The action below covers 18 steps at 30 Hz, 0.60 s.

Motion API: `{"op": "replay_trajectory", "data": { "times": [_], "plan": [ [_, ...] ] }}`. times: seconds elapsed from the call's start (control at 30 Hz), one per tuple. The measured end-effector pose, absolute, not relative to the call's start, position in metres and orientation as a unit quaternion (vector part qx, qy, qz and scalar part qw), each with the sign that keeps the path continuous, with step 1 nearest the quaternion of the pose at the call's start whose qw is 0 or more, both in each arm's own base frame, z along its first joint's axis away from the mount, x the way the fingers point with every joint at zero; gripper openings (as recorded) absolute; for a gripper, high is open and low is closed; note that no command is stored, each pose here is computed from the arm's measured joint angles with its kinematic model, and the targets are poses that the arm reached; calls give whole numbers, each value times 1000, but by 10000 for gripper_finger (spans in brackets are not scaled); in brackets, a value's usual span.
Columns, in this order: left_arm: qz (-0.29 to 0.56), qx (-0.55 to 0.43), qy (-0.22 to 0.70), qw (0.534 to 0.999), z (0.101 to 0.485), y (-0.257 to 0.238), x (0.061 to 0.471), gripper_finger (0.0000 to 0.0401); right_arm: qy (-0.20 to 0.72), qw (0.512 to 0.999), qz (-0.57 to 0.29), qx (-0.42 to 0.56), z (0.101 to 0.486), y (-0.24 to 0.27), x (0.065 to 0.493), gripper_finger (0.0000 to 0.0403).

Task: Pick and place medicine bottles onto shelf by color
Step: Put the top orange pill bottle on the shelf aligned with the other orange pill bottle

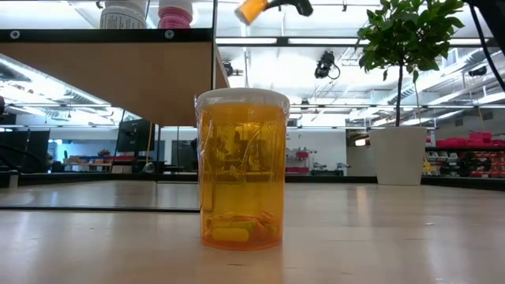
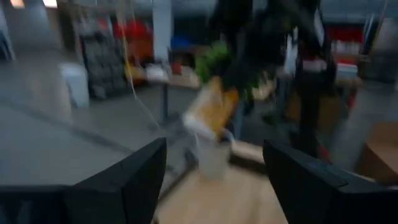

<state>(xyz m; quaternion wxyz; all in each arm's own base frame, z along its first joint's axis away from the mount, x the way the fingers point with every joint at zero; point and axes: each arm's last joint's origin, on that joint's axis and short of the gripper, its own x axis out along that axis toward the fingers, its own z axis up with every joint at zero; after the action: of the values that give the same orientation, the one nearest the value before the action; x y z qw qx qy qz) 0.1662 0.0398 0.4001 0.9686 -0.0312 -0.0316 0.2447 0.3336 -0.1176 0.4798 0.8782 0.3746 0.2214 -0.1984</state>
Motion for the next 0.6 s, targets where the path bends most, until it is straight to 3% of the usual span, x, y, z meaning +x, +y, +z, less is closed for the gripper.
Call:
{"op": "replay_trajectory", "data": {
  "times": [0.13,0.47,0.6],
  "plan": [
    [252,12,-82,964,412,41,164,300,206,883,-160,389,484,-115,336,199],
    [251,63,-30,965,399,46,189,365,153,891,-54,424,501,-101,346,199],
    [253,76,-57,963,402,47,198,377,140,889,-39,433,504,-97,349,199]
  ]
}}
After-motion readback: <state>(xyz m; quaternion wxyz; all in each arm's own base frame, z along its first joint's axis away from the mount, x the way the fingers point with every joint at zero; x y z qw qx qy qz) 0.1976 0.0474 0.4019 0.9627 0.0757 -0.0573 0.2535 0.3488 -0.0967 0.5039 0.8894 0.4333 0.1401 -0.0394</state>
